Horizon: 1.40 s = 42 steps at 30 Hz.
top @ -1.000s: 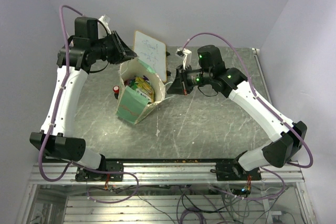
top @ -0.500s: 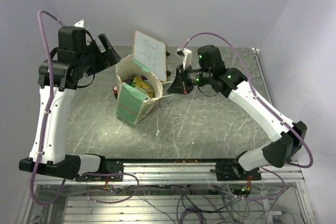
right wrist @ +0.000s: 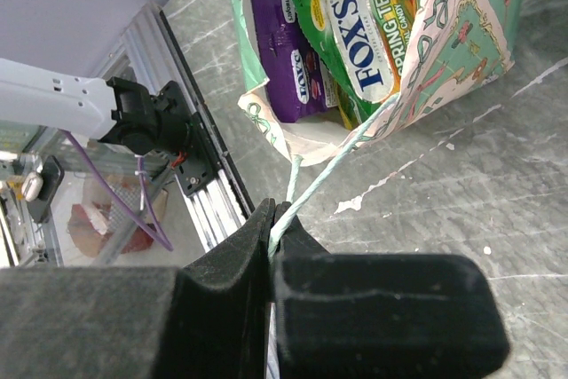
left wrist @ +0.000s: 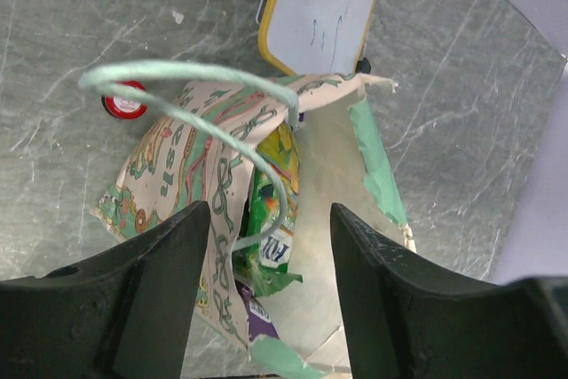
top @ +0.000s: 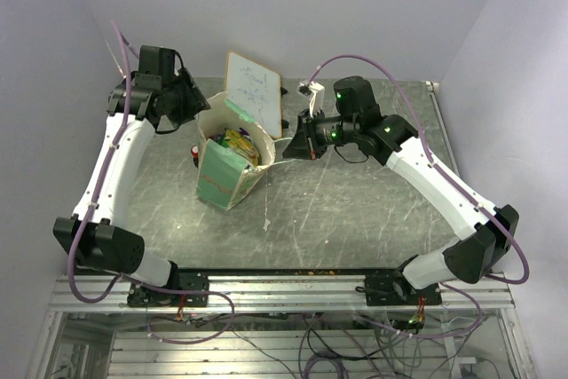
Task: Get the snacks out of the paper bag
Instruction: Adjust the paper bag at the center of the board.
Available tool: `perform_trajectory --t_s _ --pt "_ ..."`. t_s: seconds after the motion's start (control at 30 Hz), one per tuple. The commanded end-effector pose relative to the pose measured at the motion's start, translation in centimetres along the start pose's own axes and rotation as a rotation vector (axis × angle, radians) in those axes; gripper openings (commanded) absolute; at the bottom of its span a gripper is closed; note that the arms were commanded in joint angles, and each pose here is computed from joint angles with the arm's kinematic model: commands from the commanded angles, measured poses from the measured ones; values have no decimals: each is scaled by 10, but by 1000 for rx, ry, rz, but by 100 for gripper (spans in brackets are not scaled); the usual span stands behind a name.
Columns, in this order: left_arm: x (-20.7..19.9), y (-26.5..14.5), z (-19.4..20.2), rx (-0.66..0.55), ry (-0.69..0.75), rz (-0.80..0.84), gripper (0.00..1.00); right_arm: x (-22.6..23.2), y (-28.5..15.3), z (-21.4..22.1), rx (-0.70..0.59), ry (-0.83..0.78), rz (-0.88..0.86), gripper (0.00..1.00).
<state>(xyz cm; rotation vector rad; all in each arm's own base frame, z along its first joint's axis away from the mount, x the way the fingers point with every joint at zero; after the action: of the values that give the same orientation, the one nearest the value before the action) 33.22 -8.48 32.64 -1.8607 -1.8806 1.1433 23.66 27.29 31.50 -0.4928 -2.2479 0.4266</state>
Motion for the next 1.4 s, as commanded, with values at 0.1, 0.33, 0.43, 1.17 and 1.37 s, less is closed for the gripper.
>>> perform_trajectory --t_s 0.1,0.33,0.43,1.17,1.37 --pt "3 -2 -28 -96 6 -63 49 15 -13 -14 -55 -60 -26 0" --pt "17 3 -31 -79 28 -183 30 15 -13 -15 -59 -66 -24 0" --pt "21 7 -31 -67 33 -207 30 15 -13 -16 -57 -67 -24 0" --pt "29 43 -37 -15 -183 17 38 13 -11 -17 -54 -78 -13 0" --pt "12 49 -34 -11 -257 162 42 11 -12 -16 -55 -86 2 0"
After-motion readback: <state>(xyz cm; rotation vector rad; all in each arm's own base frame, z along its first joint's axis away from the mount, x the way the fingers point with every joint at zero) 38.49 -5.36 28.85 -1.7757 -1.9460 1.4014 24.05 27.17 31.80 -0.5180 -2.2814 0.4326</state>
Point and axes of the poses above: each gripper's point midway between its finger pads, its own y axis out along the fingers, its own x axis along the line the jaws close on, z = x × y, the point moved 5 cm from there along -y, back along the fingers, and after that the axes turned 12 degrees about y, right-handed, at the moved point
